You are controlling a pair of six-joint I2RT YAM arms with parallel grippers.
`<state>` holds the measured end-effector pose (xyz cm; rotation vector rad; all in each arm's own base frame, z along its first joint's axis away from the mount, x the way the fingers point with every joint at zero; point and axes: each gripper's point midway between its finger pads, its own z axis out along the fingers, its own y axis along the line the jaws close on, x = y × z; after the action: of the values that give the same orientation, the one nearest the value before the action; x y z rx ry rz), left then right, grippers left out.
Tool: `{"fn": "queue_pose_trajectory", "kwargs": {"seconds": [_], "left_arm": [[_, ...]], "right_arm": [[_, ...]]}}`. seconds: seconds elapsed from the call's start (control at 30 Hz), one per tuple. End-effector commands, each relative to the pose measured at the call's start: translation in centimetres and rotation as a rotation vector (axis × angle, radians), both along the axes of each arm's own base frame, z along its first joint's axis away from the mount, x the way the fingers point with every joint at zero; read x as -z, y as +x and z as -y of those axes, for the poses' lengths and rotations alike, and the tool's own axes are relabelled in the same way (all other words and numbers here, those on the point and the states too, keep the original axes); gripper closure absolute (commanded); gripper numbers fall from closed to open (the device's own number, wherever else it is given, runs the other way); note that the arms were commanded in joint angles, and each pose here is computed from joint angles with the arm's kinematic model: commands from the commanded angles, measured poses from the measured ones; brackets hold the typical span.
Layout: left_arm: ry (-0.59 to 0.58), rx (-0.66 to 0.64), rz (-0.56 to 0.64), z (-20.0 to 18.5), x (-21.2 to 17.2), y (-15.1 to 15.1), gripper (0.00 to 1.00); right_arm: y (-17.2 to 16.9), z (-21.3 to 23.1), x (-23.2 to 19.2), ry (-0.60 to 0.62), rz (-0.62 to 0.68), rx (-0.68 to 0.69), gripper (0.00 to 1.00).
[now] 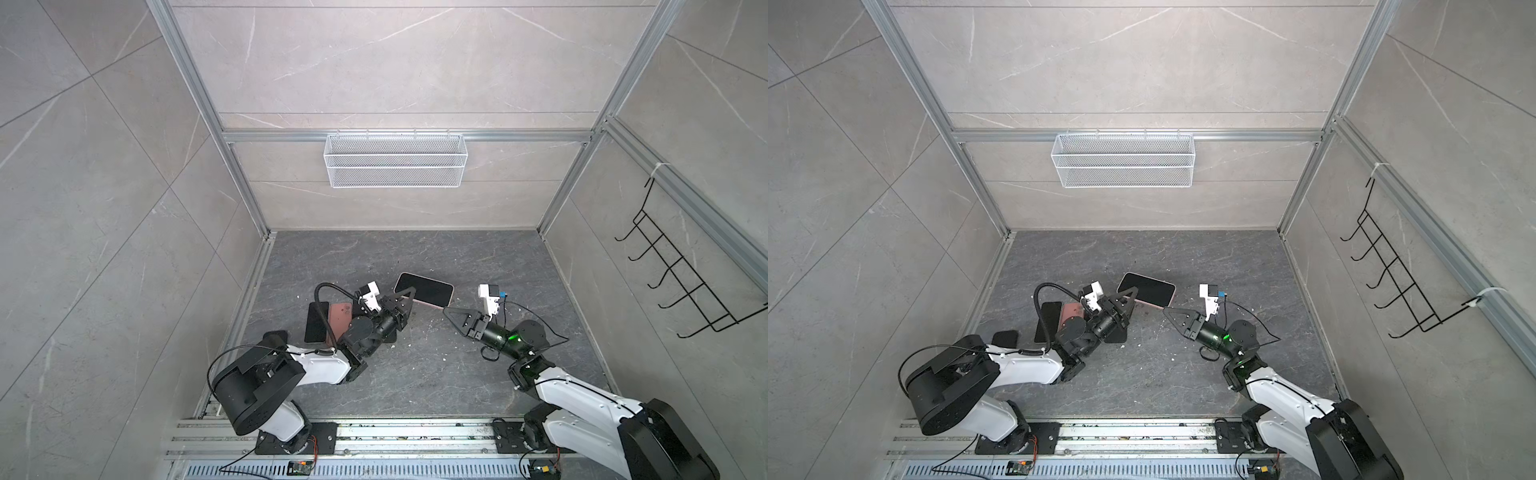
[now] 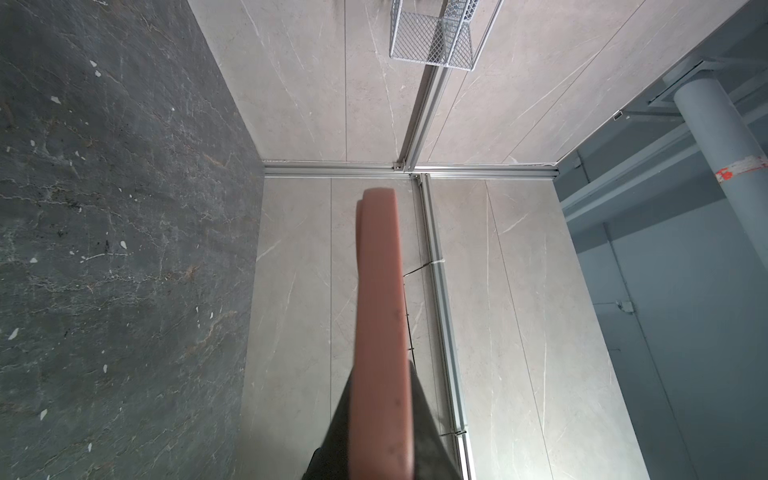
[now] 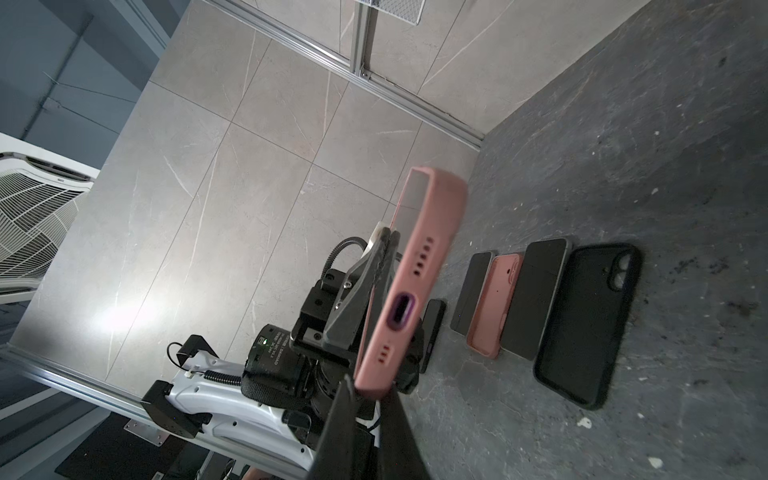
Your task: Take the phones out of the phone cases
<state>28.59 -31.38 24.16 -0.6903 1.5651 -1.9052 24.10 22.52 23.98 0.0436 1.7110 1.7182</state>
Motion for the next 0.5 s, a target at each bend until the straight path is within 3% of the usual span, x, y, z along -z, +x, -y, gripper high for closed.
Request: {"fn": "queue_pose_trajectory", "kwargs": {"seconds": [0.0,0.13,0.33,0.4,0.47], "left_arm": [[-0.111,0.012,0.097,0.3,-4.4,-0.2,1.00],[-0.116,0.048,0.065,1.1,-4.3,-0.4,1.00],[-0.093,0.107,-0.003,2.3,-4.8,-1.0,1.00],[-0.072,0.116,0.016,2.6,-5.8,-1.3,1.00],[-0.049,0.093,0.027,2.1,-5.9,-1.2,1.00]], "right_arm": [[-0.3,-0.2,-0.1,-0.013,0.042,-0.010,1.00],[0.0,-0.4,1.0,-0.120,0.073,0.000,1.00],[2.2,0.9,5.4,-0.440,0.114,0.123,1.00],[3.2,1.3,6.5,-0.498,0.111,0.156,1.00],[3.2,0.8,6.0,-0.464,0.133,0.141,1.00]]}}
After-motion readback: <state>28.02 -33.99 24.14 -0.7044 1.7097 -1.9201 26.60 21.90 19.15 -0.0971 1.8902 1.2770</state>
